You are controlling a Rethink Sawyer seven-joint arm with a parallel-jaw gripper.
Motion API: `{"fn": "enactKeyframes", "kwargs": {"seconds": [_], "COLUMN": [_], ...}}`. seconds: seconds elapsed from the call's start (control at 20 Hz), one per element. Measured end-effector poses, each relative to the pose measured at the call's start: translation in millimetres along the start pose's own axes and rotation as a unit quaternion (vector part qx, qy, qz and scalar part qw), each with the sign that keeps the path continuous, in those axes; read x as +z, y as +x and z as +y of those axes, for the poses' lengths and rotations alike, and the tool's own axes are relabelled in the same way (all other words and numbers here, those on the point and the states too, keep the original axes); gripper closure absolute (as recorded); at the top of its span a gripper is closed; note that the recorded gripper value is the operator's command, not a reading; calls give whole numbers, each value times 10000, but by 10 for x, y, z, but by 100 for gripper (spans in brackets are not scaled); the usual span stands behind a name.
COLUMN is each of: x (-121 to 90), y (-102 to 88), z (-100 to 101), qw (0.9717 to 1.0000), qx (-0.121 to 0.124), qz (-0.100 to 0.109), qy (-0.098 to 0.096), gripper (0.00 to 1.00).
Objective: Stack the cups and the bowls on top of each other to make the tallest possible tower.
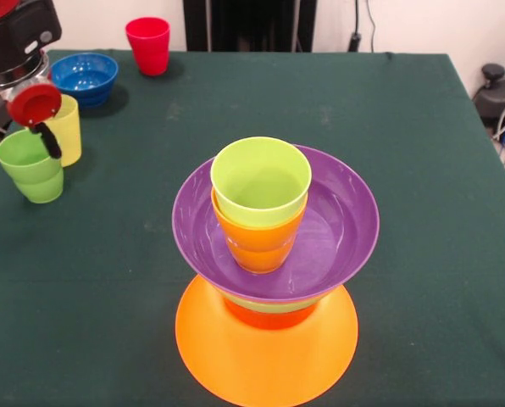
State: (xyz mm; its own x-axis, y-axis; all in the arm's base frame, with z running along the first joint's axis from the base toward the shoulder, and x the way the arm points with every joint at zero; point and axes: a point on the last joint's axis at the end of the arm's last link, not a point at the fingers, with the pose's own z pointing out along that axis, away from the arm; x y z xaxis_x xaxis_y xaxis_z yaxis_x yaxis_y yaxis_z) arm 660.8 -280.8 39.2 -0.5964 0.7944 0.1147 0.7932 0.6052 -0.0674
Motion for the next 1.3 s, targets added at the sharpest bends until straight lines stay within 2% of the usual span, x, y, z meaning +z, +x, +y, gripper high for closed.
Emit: {"fn": "enactKeyframes", "kwargs": {"seconds": [0.3,0.7,1.2,1.25,1.3], "x": [92,399,731,798,803], "y": [-65,-129,-25,3,5], "z": [-108,-336,-441,-462,-462], "qw": [9999,9996,9997,9997,9997], "qx": [78,77,-33,-68,-69], "qz": [-136,-254,-108,-74,-71], "qy": [-54,32,196,238,238], "gripper": [0,0,0,100,100]}}
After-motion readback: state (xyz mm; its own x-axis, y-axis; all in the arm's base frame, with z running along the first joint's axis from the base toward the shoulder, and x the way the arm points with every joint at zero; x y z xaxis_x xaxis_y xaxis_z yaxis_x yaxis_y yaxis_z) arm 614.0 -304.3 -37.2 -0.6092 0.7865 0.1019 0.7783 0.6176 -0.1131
